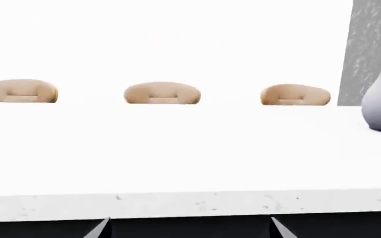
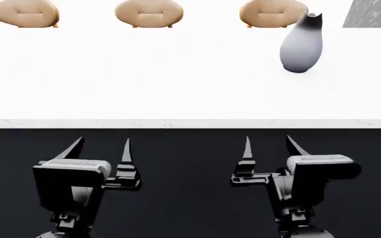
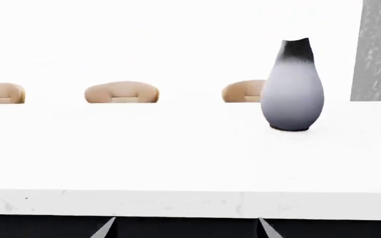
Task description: Pick the pitcher and pitcher and place them in the sink. Then turn on the water.
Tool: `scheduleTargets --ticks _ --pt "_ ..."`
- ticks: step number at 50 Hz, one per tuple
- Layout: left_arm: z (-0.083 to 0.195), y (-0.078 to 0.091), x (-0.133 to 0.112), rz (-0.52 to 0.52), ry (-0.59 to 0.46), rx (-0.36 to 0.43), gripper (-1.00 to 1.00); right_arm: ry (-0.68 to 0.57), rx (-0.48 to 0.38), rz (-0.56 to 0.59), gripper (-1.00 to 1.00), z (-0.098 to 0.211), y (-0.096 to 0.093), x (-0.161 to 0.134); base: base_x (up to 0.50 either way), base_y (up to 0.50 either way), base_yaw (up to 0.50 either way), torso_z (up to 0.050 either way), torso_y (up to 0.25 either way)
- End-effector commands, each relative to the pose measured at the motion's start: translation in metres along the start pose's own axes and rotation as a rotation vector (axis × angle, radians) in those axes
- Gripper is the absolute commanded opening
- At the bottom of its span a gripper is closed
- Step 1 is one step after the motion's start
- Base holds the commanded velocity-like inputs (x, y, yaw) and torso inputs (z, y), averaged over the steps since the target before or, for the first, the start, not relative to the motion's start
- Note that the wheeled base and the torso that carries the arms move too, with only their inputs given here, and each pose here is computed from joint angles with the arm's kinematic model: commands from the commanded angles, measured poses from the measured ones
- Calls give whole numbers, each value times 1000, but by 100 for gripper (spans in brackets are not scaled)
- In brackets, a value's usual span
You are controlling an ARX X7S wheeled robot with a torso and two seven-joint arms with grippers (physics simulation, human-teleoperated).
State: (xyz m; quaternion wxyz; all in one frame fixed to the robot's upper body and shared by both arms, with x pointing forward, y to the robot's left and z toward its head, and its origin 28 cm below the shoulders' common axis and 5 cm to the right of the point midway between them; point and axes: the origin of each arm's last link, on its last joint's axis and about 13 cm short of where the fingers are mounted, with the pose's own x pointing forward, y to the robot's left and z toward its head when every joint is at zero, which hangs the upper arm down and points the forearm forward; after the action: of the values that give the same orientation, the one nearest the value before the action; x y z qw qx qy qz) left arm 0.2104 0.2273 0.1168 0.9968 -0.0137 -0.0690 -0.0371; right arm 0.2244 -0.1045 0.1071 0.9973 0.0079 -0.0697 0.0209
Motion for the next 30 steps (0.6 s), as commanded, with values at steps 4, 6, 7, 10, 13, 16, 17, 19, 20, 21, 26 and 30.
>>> scheduleTargets --ticks 4,6,7,10,13,16,17,19,20,21,26,30 --pt "98 5 -11 -215 -66 69 100 -118 -4 129 100 103 -7 -2 0 0 0 0 0" --pt "111 8 -9 -255 -45 48 100 -116 5 154 100 117 -8 -3 0 0 0 0 0" --pt "117 10 -9 -284 -60 77 100 -106 4 195 100 126 -8 -4 0 0 0 0 0" --pt "140 17 -6 -325 -55 51 100 -116 16 264 100 151 -14 -1 0 0 0 0 0" --pt "165 22 -3 -375 -65 26 100 -131 19 114 100 180 -33 6 0 0 0 0 0" --pt "184 25 2 -378 -92 46 100 -155 5 274 100 198 -27 -7 0 0 0 0 0" --pt "192 27 4 -378 -105 44 100 -160 0 348 100 204 -26 -11 0 0 0 0 0" --pt "197 28 7 -370 -115 46 100 -165 5 355 100 209 -27 -11 0 0 0 0 0" --pt "199 28 8 -368 -114 36 100 -171 -2 357 100 213 -28 -10 0 0 0 0 0" --pt "201 28 8 -384 -118 39 100 -166 9 375 100 215 -28 -10 0 0 0 0 0" --pt "207 27 8 -399 -131 42 100 -168 -11 366 100 218 -33 -9 0 -221 0 0 0" --pt "207 20 6 -442 -166 27 100 -167 -7 364 100 206 -36 -11 0 0 0 0 0"
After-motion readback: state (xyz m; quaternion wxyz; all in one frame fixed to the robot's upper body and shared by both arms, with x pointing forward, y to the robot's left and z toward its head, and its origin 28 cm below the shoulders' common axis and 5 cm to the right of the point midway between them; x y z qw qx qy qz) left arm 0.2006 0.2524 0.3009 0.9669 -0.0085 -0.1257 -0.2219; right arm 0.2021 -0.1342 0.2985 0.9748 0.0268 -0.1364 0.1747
